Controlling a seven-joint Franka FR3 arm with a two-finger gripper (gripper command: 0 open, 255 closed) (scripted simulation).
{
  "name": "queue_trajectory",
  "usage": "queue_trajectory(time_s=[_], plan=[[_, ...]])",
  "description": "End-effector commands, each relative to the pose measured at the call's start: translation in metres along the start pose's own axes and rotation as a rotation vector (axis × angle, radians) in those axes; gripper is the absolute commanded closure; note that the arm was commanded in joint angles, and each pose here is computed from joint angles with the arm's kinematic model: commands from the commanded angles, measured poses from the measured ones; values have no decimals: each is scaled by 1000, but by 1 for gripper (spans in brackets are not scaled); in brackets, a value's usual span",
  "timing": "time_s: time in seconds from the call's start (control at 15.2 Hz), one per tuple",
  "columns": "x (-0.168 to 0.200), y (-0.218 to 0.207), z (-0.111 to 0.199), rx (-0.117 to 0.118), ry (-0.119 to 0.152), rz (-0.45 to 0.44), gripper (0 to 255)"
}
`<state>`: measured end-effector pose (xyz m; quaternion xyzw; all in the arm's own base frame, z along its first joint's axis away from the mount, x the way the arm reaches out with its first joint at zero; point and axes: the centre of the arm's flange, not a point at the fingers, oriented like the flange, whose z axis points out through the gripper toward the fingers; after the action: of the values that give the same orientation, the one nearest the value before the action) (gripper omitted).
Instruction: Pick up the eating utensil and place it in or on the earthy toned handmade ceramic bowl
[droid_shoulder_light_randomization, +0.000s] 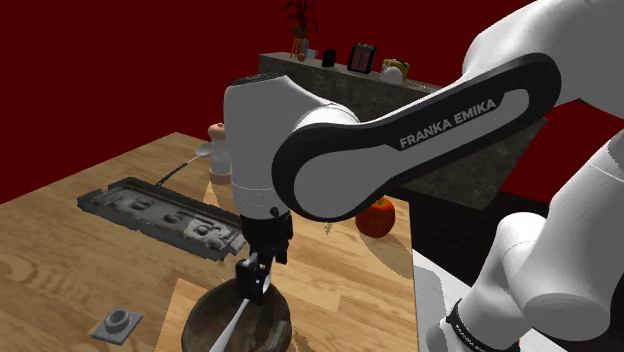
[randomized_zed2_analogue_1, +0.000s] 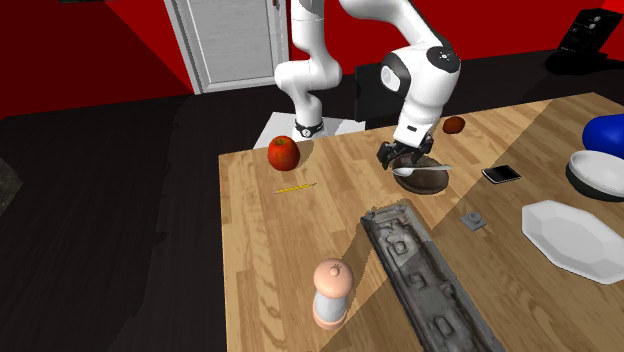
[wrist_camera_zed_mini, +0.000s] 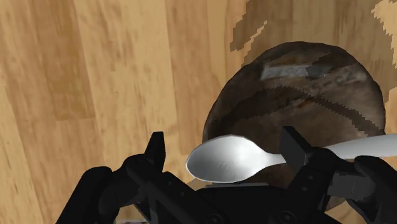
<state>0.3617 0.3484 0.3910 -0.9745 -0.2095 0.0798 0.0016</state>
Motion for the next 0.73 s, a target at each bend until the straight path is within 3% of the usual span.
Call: queue_trajectory(time_s=[0.0, 0.13, 0.66], plan=[[0, 0, -19, 0, -1, 0, 0], [0, 0, -43, 0, -1, 0, 0], [0, 0, -43, 0, -1, 0, 0]])
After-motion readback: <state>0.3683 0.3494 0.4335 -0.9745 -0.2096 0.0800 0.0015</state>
